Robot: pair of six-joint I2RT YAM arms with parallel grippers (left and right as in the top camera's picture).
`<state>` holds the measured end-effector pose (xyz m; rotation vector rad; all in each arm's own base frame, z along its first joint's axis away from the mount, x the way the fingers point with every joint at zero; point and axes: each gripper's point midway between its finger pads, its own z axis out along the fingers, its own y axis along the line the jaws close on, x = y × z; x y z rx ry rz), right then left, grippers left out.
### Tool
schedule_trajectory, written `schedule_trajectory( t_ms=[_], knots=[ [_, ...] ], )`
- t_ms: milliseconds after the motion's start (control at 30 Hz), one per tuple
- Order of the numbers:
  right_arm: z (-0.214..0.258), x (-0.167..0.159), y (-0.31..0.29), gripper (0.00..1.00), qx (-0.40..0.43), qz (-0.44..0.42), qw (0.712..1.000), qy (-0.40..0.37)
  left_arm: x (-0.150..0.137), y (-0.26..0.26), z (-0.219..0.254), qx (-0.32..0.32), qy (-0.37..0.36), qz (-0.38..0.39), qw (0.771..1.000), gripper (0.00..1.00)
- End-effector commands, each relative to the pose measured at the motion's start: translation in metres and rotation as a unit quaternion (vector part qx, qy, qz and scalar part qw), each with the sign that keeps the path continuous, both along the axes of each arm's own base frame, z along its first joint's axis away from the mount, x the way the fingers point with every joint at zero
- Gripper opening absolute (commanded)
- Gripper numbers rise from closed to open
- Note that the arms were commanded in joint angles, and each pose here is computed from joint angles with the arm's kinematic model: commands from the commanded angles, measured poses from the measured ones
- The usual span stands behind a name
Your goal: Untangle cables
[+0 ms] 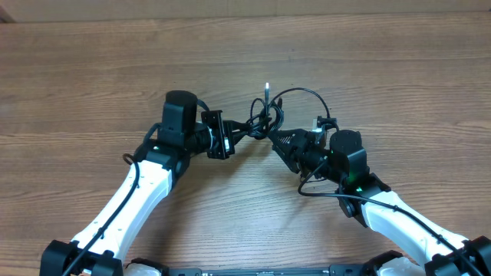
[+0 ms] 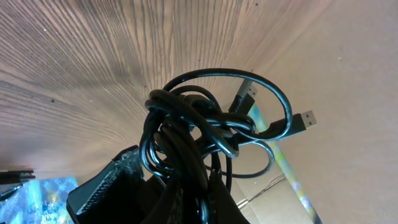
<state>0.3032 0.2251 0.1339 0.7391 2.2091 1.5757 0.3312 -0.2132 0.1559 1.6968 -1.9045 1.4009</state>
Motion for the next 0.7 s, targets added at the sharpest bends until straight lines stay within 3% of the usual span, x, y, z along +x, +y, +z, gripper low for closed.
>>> schedule_trajectory(
  t_ms=[0, 667],
  knots=[
    [0.004, 0.007, -0.002, 0.45, -0.004, -0.020, 1.000, -0.009, 0.005, -0.003, 0.021, -0.006, -0.029, 0.002, 1.000, 0.04],
    [0.001, 0.017, -0.011, 0.42, -0.018, -0.055, 0.998, -0.013, -0.008, -0.021, 0.022, -0.012, -0.027, -0.029, 0.999, 0.05]
  ],
)
